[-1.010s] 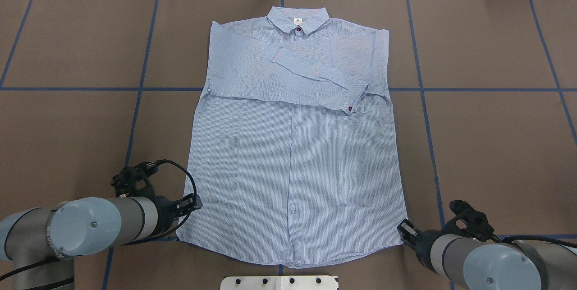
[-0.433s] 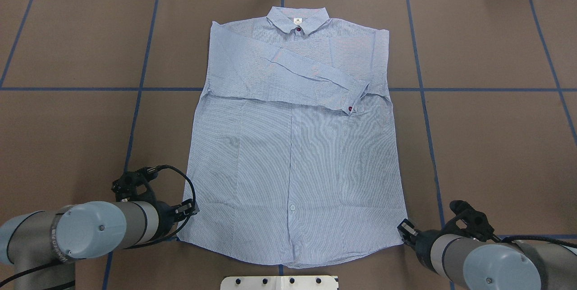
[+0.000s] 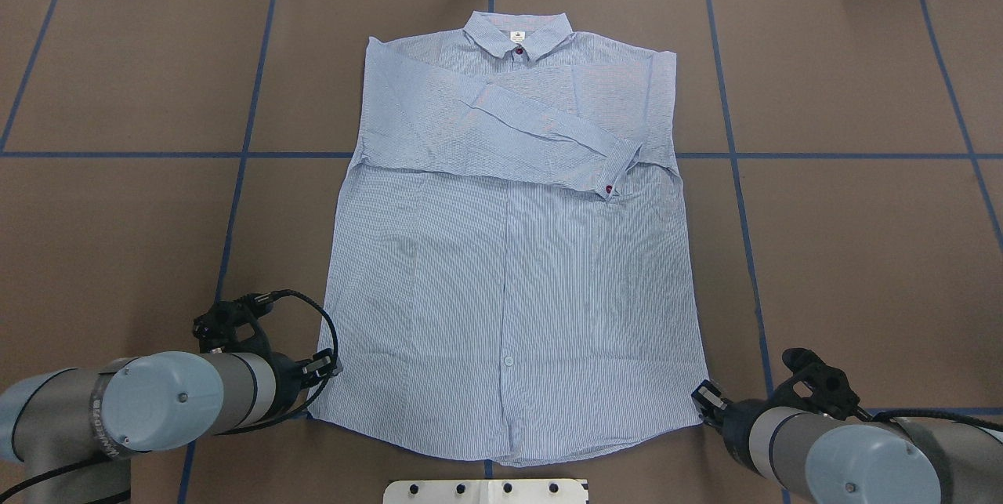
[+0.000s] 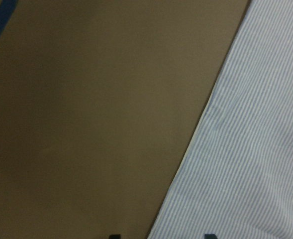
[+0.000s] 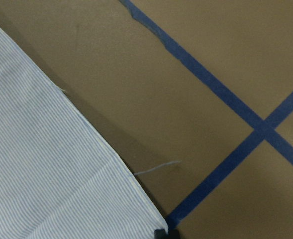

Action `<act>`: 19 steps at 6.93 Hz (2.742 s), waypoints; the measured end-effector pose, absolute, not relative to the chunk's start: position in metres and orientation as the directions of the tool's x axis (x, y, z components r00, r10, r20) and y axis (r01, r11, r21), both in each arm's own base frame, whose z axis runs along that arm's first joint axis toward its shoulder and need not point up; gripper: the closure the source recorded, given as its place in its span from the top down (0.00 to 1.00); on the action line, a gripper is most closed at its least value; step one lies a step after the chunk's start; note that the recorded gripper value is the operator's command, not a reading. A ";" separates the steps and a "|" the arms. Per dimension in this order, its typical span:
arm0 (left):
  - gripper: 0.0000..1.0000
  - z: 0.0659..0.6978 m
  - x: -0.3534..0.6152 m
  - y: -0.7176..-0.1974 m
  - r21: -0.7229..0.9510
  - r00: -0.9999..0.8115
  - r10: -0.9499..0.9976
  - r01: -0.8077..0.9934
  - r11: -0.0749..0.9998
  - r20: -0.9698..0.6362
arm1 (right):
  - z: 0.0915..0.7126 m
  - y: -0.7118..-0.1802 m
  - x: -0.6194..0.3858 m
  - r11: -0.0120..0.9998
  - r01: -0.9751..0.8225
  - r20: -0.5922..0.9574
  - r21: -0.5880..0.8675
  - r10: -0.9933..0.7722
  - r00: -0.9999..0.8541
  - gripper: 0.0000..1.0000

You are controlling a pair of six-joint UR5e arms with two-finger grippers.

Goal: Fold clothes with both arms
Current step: 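Lower both grippers onto the hem corners nearest the robot and grasp them, then lift the hem with both grippers and fold it toward the collar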

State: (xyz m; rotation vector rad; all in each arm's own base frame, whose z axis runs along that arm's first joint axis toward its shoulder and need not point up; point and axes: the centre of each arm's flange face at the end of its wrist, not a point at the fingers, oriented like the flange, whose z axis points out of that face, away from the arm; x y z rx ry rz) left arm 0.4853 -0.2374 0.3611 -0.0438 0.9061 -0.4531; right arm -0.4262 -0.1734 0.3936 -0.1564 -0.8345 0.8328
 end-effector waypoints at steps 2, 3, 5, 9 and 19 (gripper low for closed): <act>0.61 0.361 0.488 -0.231 -0.228 0.533 -0.394 0.351 0.908 -0.749 | 0.394 -0.173 -0.426 0.682 -0.592 0.593 -0.429 0.707 0.384 0.00; 0.56 0.360 0.490 -0.228 -0.228 0.536 -0.391 0.345 0.910 -0.749 | 0.394 -0.173 -0.426 0.682 -0.593 0.593 -0.429 0.707 0.384 0.00; 0.28 0.360 0.492 -0.225 -0.228 0.538 -0.387 0.340 0.913 -0.749 | 0.394 -0.173 -0.426 0.682 -0.592 0.593 -0.430 0.707 0.384 0.00; 0.00 0.352 0.489 -0.219 -0.263 0.514 -0.421 0.353 0.898 -0.748 | 0.393 -0.173 -0.427 0.683 -0.589 0.594 -0.432 0.707 0.383 0.00; 0.00 0.257 0.402 -0.241 -0.415 0.383 -0.511 0.310 0.856 -0.769 | 0.334 -0.239 -0.354 0.598 -0.594 0.602 -0.538 0.766 0.226 0.00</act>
